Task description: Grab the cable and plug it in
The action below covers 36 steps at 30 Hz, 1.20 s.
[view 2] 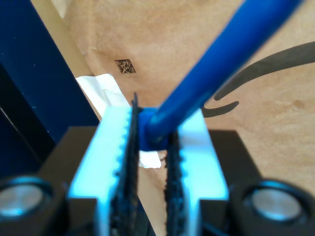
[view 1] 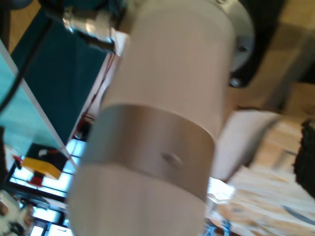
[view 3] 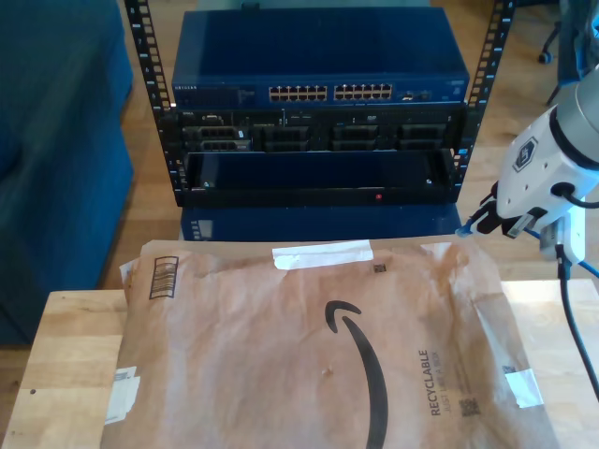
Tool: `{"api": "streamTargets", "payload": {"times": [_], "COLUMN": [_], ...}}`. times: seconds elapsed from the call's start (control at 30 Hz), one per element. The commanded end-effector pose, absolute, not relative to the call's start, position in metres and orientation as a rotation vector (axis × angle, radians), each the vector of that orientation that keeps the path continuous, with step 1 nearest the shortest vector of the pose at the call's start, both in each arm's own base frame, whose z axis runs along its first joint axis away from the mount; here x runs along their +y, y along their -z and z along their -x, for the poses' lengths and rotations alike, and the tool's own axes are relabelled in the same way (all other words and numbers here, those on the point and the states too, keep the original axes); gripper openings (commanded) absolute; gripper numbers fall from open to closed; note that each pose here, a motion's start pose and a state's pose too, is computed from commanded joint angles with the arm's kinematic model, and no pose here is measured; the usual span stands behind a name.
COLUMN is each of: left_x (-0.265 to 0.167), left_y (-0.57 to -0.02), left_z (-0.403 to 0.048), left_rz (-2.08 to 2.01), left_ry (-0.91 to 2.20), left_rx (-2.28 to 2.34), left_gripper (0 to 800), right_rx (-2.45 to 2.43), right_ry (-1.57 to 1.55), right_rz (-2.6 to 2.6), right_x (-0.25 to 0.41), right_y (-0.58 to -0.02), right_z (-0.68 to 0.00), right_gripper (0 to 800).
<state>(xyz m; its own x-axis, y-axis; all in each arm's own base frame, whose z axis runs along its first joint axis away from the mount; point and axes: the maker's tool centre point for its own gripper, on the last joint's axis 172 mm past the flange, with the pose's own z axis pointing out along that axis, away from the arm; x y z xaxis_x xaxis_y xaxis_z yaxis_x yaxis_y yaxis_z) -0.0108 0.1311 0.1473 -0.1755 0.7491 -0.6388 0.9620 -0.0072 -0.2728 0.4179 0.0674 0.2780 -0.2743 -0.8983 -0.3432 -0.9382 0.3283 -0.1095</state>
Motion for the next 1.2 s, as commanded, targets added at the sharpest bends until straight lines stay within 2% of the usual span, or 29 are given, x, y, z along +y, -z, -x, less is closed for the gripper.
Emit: {"api": "streamTargets", "payload": {"times": [0.13, 0.37, 0.7, 0.8, 0.93, 0.97, 1.2], "left_x": [0.135, 0.142, 0.113, 0.123, 0.118, 0.127, 0.122], "left_y": [-0.120, -0.104, -0.089, -0.077, -0.031, -0.029, -0.026], "left_z": [0.021, 0.027, 0.031, 0.031, 0.031, 0.030, 0.037], "left_rz": [-1.805, -1.831, -1.819, -1.841, -1.890, -1.919, -1.896], "left_ry": [0.865, 0.718, 0.717, 0.655, 0.553, 0.508, 0.489], "left_rx": [2.021, 2.105, 2.062, 2.102, 2.153, 2.163, 2.142], "left_gripper": [798, 798, 798, 798, 799, 799, 800], "right_rx": [2.264, 2.273, 2.257, 2.245, 2.223, 2.207, 2.140], "right_ry": [-0.174, -0.182, -0.160, -0.144, -0.112, -0.091, -0.014], "right_rz": [1.649, 1.649, 1.649, 1.647, 1.619, 1.611, 1.591], "right_x": [0.069, 0.069, 0.067, 0.067, 0.067, 0.069, 0.079], "right_y": [-0.270, -0.262, -0.266, -0.266, -0.274, -0.277, -0.284], "right_z": [-0.411, -0.395, -0.379, -0.372, -0.381, -0.387, -0.407], "right_gripper": [1, 1, 1, 1, 1, 0, 0]}}
